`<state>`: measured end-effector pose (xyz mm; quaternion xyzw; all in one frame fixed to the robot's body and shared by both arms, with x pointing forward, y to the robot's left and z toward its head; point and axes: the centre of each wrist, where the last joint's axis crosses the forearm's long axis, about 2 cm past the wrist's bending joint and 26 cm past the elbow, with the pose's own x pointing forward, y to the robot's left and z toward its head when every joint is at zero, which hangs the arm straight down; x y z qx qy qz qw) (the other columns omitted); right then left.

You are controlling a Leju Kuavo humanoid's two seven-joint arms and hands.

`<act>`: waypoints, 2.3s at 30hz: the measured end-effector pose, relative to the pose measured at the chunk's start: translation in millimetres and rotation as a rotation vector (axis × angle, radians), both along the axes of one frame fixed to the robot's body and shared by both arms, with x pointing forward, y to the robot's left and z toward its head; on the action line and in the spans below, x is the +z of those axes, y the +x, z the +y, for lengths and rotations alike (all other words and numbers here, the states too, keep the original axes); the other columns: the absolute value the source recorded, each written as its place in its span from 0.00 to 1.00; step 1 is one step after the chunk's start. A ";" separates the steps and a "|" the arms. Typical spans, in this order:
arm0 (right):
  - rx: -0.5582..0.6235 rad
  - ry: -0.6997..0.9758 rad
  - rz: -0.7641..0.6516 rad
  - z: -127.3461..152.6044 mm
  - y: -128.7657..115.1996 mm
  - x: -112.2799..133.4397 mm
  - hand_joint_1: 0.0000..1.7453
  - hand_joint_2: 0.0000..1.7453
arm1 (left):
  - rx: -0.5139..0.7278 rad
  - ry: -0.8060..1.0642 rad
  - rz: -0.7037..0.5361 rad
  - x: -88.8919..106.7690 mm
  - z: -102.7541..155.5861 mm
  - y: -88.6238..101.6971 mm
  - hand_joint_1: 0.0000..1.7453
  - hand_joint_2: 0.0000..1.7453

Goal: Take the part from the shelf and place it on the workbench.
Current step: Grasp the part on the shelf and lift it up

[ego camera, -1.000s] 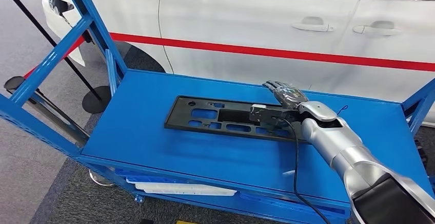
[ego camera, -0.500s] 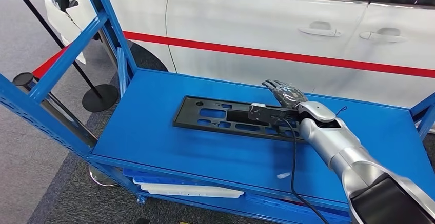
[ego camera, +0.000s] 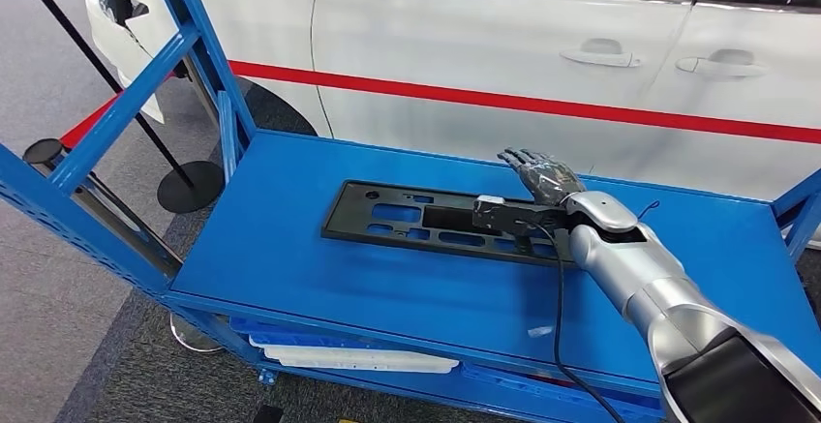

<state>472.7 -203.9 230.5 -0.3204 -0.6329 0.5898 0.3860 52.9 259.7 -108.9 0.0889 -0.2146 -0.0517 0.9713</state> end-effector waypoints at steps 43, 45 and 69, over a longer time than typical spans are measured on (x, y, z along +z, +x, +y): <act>0.019 -0.059 -0.277 16.5 30.2 144.1 0.00 1.00 | 0.068 -0.026 -0.051 -0.5 7.0 -0.1 0.00 0.00; 0.016 -0.062 -0.269 15.2 30.2 140.4 0.00 1.00 | 0.062 -0.027 -0.050 -0.6 6.7 -0.8 0.00 0.00; 0.023 -0.076 -0.258 11.4 30.3 133.2 0.00 1.00 | 0.048 -0.033 -0.049 -0.6 4.1 -1.7 0.00 0.00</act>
